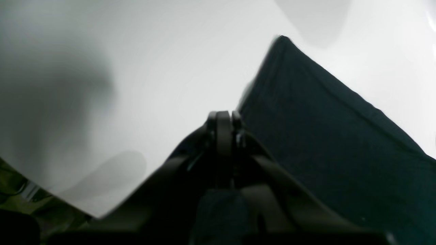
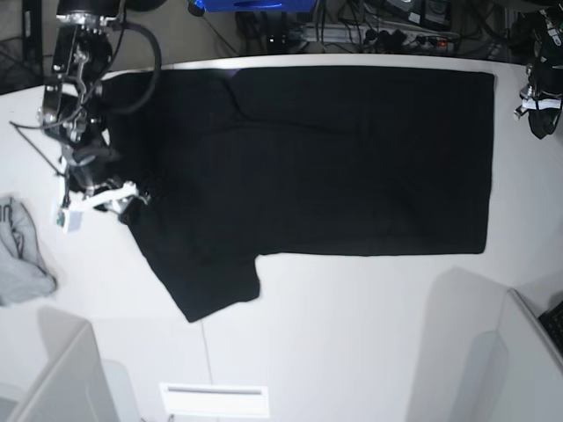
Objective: Fold the T-shirt properly
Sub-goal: 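Release and move the right gripper down to the shirt's hem corner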
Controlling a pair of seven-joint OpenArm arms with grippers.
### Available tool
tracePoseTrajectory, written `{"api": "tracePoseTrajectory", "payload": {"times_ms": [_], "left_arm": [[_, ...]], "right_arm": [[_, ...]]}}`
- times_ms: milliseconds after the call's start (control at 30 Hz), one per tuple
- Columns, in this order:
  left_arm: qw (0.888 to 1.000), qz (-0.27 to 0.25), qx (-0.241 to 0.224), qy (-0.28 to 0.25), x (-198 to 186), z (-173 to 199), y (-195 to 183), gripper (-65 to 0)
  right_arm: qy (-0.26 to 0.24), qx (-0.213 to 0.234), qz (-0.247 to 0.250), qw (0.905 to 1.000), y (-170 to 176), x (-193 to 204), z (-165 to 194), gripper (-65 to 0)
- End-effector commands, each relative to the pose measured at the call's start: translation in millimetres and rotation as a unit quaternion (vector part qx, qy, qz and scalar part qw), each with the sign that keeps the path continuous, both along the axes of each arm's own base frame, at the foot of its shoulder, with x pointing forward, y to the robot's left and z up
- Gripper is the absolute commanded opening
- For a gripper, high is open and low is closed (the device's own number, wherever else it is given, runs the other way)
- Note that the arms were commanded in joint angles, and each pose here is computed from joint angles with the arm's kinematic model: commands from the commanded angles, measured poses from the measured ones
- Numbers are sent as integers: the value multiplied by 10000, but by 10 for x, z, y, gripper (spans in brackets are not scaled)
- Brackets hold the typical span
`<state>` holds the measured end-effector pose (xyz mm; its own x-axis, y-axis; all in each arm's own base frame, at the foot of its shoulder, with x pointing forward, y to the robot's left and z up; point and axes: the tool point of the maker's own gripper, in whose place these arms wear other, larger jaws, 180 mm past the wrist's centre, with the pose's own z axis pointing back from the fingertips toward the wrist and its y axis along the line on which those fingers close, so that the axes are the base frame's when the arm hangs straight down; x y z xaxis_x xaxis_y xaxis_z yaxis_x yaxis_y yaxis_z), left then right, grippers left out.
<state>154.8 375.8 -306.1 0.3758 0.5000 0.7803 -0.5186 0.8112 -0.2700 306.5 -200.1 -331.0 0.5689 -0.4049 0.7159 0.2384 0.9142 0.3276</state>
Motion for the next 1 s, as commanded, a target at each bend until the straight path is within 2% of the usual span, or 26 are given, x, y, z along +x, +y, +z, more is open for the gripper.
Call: {"api": "tracePoseTrajectory", "payload": {"times_ms": [0,200,400,533,700,800,967], "left_arm": [[9997,-70,164,-137,43,115,30,-650],[9997,-35,179,-191,65,136,53,-650],[9996,-18,183,-212,72,144,64,-650],[9996,-18,183,-212,72,144,64,-650],[9996,-19,183,-197,63,139,64,-650],[9996,-19,183,-197,63,139,64,-650],[9996,-18,183,-212,72,144,64,-650]], "right_arm": [[-171,-49,12,9998,-36,129,84,-305],[107,-52,42,9999,-125,597,-107,-305],[246,-231,425,9985,31,1066,-116,-302],[503,-216,406,9977,31,1356,-193,-300],[589,-464,314,9967,-34,1680,-291,-203],[769,-693,310,9941,-83,1778,-414,-195],[810,-952,954,9876,95,1872,-630,-203]]}}
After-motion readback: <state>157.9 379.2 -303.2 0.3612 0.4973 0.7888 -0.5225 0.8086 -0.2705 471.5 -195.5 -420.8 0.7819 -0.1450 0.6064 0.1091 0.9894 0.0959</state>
